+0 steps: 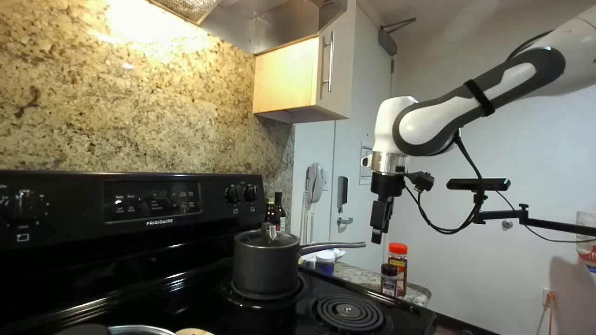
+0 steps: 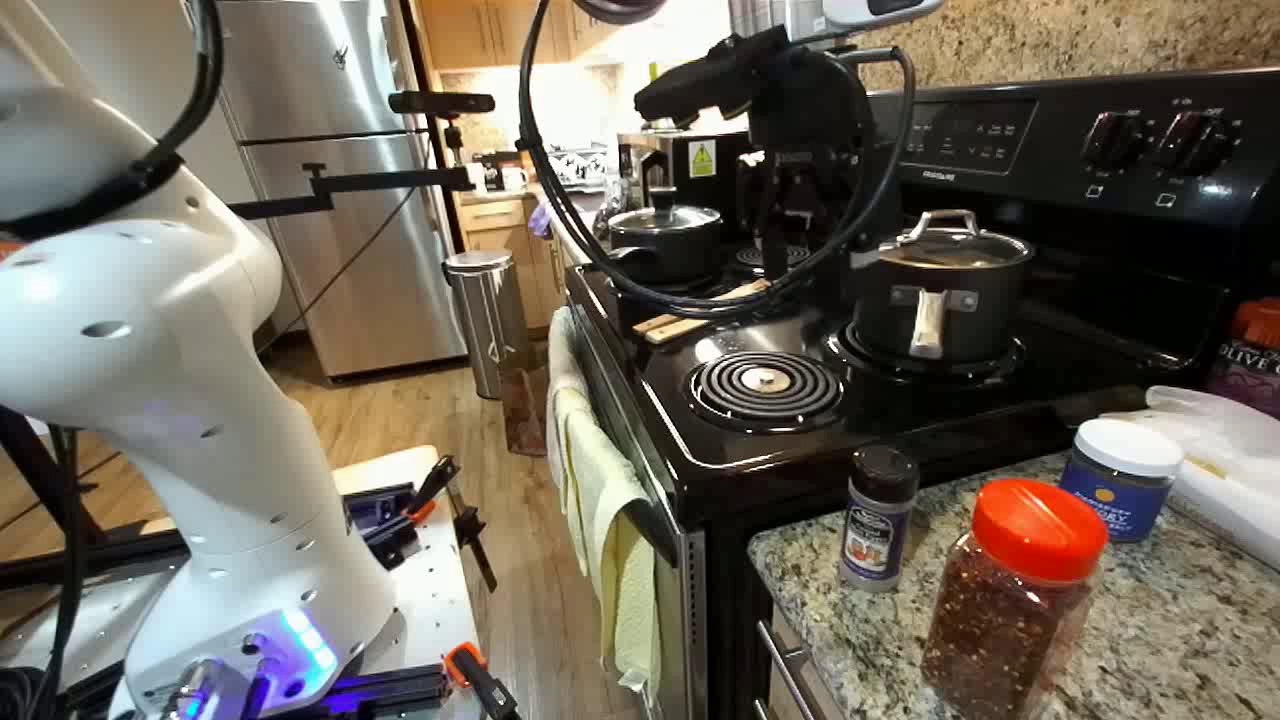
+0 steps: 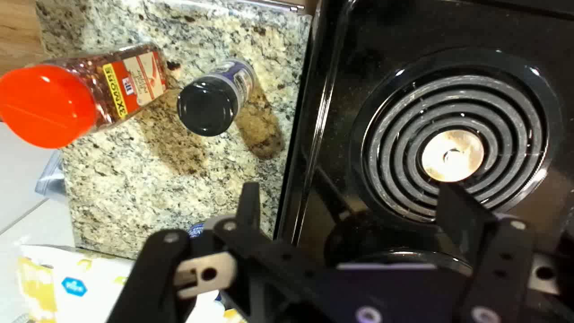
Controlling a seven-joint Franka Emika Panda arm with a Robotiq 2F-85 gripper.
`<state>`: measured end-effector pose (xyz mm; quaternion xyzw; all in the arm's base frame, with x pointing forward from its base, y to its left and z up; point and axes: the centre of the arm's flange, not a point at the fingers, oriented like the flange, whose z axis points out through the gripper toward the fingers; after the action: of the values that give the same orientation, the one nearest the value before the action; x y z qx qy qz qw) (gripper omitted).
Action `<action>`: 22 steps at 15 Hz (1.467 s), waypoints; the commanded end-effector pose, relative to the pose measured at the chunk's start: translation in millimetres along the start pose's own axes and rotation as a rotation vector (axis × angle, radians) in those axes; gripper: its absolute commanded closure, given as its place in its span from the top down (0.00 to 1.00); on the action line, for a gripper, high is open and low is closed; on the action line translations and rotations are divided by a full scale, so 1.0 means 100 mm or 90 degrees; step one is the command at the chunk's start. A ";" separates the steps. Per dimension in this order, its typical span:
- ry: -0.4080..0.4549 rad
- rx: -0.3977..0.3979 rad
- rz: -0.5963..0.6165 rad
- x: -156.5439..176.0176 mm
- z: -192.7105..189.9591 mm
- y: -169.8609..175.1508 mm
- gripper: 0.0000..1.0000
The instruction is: Take the lid off the pot on the right and put it on the stove
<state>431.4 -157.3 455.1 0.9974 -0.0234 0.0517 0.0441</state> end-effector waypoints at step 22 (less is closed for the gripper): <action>0.125 0.018 0.247 2.33 -0.49 -1.47 1.00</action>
<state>621.5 -18.8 496.9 0.9677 -0.1886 0.1672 -0.0100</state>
